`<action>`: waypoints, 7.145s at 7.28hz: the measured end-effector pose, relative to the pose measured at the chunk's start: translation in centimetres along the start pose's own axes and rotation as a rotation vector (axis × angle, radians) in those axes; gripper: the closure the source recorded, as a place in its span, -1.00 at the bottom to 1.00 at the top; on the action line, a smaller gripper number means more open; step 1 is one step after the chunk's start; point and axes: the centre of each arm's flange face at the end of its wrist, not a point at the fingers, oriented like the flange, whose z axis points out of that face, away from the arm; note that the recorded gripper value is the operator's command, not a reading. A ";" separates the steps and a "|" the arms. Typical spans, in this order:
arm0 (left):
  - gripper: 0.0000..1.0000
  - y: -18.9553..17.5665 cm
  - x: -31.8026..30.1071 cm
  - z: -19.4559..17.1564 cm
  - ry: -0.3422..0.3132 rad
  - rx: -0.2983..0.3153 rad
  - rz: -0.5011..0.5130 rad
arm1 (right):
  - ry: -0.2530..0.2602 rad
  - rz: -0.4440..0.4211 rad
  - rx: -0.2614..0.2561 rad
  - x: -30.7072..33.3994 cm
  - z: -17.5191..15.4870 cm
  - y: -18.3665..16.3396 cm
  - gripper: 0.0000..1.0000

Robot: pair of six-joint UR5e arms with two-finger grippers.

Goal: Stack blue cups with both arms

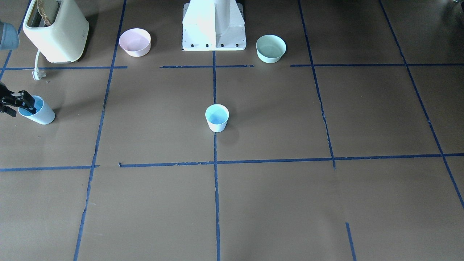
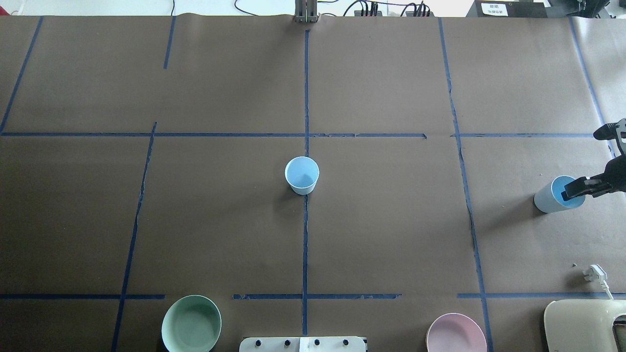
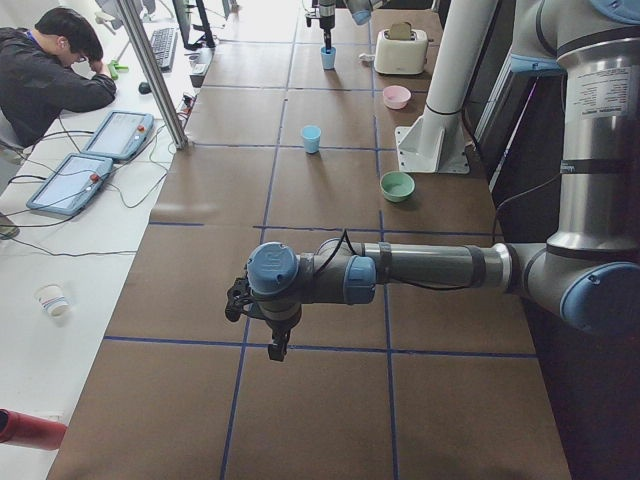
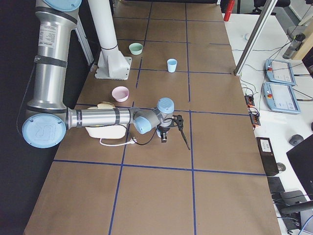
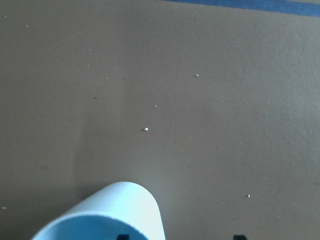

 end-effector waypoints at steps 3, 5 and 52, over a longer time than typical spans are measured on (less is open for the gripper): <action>-1.00 0.0 -0.1 0.1 -0.001 -0.003 -0.008 | -0.026 0.051 0.022 -2.0 -1.6 -0.6 1.00; -1.00 0.1 -0.3 0.3 -0.001 -0.008 -0.017 | -0.059 0.133 0.046 -5.7 -3.4 -3.2 1.00; -1.00 4.9 0.2 1.4 -0.012 -0.044 -0.064 | 0.015 -0.044 -0.071 15.5 -14.2 1.0 -1.00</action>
